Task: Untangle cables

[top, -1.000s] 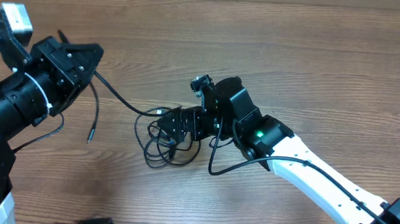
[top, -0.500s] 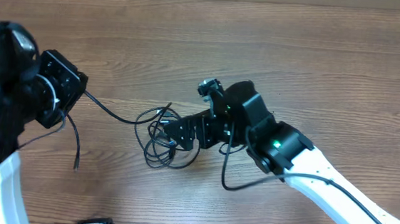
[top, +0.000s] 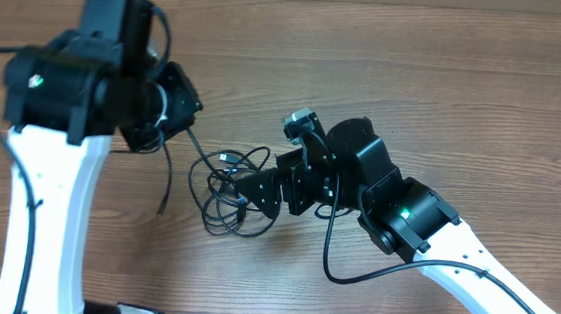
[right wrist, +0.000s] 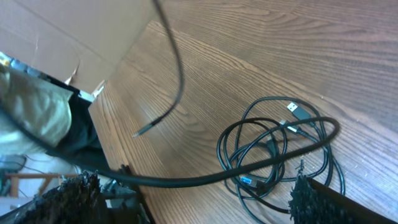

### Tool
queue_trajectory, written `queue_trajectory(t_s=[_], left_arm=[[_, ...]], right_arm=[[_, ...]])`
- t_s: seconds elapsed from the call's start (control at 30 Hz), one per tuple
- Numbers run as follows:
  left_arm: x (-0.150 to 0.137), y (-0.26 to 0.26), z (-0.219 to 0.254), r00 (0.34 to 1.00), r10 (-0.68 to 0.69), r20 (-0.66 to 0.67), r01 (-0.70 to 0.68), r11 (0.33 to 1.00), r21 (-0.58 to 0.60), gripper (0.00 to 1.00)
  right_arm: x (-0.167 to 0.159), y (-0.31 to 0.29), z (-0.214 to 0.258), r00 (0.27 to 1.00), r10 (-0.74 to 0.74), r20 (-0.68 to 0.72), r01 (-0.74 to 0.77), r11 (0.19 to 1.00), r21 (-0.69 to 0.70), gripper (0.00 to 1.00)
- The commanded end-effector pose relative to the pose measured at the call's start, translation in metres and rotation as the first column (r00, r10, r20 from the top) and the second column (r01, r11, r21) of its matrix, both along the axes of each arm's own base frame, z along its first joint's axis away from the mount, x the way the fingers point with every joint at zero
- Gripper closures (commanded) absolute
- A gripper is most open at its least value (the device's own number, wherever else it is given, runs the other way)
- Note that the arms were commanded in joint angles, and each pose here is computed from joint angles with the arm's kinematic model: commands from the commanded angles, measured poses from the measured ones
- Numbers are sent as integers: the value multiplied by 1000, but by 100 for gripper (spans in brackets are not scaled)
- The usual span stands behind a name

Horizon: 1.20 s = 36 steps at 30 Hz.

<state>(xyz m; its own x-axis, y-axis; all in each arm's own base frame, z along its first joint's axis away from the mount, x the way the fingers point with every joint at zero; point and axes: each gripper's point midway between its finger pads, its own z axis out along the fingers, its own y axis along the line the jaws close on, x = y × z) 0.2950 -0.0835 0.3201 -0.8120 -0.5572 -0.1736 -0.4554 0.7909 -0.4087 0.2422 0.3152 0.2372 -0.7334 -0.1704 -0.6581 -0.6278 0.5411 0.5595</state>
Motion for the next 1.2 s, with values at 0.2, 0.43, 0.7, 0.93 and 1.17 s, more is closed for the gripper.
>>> queue_trajectory(t_s=[0.2, 0.43, 0.7, 0.93, 1.17], left_arm=[[20, -5, -20, 998, 11, -54, -9, 999, 32, 96], [11, -43, -9, 993, -93, -75, 77, 979, -186, 96], [2, -58, 7, 989, -142, -48, 123, 950, -286, 96], [-10, -59, 35, 987, -151, 54, 161, 937, -309, 96], [-34, -55, 83, 965, -145, 219, 210, 926, -312, 96]], right_arm=[[-5, -1, 5, 975, 127, 181, -119, 991, -55, 4], [-5, 0, 5, 965, 150, 216, -138, 988, -69, 4], [13, -10, 0, 966, 63, 252, -32, 992, -124, 4], [21, -15, -1, 963, 25, 270, 16, 989, -147, 4], [25, -19, -4, 961, 1, 277, 46, 985, -165, 14]])
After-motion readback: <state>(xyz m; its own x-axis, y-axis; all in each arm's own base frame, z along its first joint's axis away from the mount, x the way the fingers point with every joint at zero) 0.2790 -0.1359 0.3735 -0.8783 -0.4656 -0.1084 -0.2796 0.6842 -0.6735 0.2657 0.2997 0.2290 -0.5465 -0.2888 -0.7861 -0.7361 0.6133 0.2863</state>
